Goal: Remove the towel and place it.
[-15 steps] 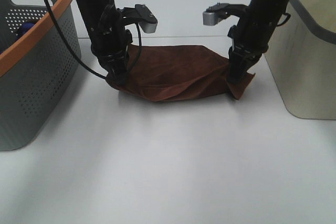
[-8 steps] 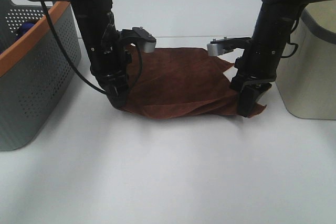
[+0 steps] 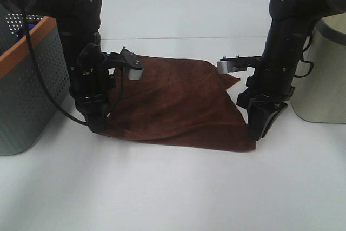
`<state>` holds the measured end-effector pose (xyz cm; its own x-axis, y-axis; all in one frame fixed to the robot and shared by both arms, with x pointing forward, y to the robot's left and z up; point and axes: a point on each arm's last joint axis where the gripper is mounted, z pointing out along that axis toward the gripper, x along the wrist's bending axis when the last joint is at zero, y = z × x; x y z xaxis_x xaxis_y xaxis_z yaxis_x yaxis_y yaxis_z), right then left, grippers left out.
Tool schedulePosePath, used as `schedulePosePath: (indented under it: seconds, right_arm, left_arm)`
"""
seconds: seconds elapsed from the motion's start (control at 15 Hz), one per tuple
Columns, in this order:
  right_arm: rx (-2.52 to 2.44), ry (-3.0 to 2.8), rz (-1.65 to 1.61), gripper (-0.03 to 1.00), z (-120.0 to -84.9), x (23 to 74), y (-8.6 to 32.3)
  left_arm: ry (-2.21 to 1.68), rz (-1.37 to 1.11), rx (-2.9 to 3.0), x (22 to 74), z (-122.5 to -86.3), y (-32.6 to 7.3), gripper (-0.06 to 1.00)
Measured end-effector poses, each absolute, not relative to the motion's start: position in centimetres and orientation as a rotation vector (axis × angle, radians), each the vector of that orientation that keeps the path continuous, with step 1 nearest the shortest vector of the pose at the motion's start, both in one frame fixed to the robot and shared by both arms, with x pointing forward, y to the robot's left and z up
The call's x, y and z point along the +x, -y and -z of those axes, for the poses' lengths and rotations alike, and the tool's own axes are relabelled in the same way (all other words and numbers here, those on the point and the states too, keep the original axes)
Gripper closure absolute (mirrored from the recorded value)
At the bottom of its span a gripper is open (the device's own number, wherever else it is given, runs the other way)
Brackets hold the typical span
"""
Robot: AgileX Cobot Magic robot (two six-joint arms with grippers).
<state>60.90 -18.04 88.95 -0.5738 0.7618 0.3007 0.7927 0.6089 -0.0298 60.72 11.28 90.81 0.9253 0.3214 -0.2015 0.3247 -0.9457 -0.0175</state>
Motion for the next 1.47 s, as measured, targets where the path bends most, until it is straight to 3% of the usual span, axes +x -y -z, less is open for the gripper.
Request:
schedulePosePath:
  seconds: [0.13, 0.2, 0.27, 0.33, 0.4, 0.47, 0.53, 0.67, 0.8, 1.2, 1.47]
  right_arm:
    - [-1.385, 2.473, 0.156, 0.54, -89.0, 60.9, 17.9]
    - [-1.416, 2.454, 0.151, 0.44, -89.0, 60.9, 17.9]
    - [-1.493, 2.404, 0.137, 0.36, -89.0, 60.9, 17.9]
    - [-1.528, 2.381, 0.130, 0.31, -89.0, 60.9, 17.9]
    - [-1.556, 2.364, 0.128, 0.29, -89.1, 60.9, 17.9]
    - [-1.576, 2.356, 0.133, 0.28, -89.4, 60.9, 17.9]
    - [-1.581, 2.367, 0.155, 0.28, -90.2, 60.9, 17.9]
    - [-1.595, 2.405, 0.227, 0.28, -92.7, 60.9, 17.9]
    - [-1.648, 2.463, 0.388, 0.27, -97.4, 61.7, 17.7]
    - [-1.802, 2.571, 0.941, 0.27, -112.0, 62.3, 17.8]
    - [-2.152, 2.406, 1.086, 0.27, -116.6, 62.3, 22.9]
  left_arm:
    - [-0.494, 0.333, 3.053, 60.6, -90.8, -11.2, 0.89]
    - [-0.489, 0.333, 3.053, 60.6, -90.8, -11.2, 0.81]
    - [-0.489, 0.330, 3.053, 60.6, -90.8, -11.2, 0.63]
    - [-0.488, 0.325, 3.051, 60.6, -91.0, -11.2, 0.55]
    - [-0.488, 0.318, 3.047, 60.6, -91.3, -11.2, 0.29]
    - [-0.487, 0.310, 3.043, 60.6, -91.6, -11.1, 0.17]
    - [-0.484, 0.286, 3.035, 60.7, -92.1, -11.1, 0.11]
    - [-0.480, 0.202, 3.005, 61.1, -93.5, -10.9, 0.09]
    - [-0.517, 0.079, 2.945, 61.8, -96.5, -10.5, 0.08]
    - [-0.882, -0.245, 2.609, 62.2, -108.7, -10.4, 0.08]
    - [-1.218, -0.477, 2.394, 62.2, -114.3, -14.6, 0.08]
